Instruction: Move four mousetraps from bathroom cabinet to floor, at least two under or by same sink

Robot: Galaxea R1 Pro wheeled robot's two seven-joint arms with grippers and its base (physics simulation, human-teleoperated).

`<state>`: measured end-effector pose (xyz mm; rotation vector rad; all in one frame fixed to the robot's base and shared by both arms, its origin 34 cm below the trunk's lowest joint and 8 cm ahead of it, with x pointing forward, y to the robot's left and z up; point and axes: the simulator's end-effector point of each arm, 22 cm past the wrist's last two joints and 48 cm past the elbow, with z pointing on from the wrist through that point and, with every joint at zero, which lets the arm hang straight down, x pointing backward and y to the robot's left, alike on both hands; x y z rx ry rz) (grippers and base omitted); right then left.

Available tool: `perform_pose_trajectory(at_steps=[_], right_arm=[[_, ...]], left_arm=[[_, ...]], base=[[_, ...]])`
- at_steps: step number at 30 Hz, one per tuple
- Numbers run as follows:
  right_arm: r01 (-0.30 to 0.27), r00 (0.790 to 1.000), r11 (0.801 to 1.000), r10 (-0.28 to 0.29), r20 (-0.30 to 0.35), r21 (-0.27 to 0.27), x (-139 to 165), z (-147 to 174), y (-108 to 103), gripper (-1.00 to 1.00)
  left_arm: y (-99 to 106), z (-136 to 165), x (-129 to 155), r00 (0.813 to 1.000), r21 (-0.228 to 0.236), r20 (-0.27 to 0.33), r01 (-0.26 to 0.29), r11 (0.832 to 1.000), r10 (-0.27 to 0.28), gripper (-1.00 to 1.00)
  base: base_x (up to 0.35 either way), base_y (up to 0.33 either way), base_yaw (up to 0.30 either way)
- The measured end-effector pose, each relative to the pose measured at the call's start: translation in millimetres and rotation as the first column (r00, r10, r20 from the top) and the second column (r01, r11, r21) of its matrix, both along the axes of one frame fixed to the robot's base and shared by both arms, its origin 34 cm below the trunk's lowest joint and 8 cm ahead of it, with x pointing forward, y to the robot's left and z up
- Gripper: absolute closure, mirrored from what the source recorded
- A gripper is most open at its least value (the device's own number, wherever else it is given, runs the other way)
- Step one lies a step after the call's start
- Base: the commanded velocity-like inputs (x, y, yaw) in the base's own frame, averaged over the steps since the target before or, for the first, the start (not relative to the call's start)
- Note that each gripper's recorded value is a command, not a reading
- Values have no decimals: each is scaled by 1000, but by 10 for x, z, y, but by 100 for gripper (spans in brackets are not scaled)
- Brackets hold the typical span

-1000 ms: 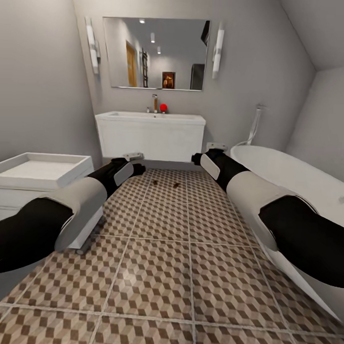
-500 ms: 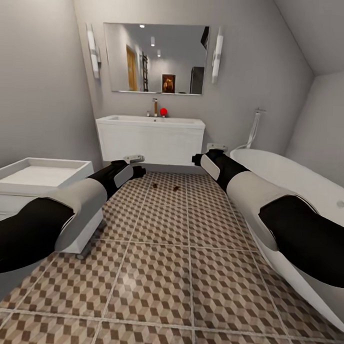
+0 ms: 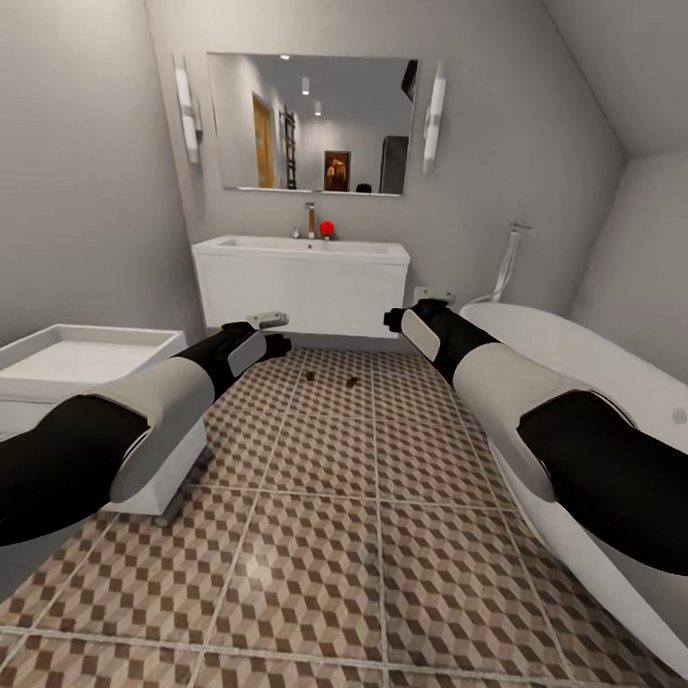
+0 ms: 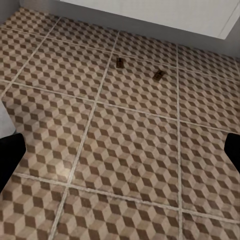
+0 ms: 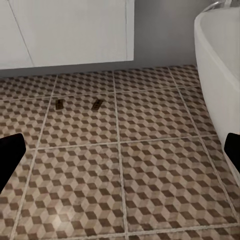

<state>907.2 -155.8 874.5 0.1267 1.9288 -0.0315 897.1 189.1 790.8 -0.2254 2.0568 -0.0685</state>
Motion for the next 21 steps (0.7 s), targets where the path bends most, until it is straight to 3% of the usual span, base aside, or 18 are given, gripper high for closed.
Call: perform_pose_trajectory(at_steps=[21], right_arm=[[2,1000,1000,-2,-3,1,105,441,-7,-100]], left_arm=[[26,382,90,1000,4,-11,-7,1000,7,-100]], base=[[0,0,0]])
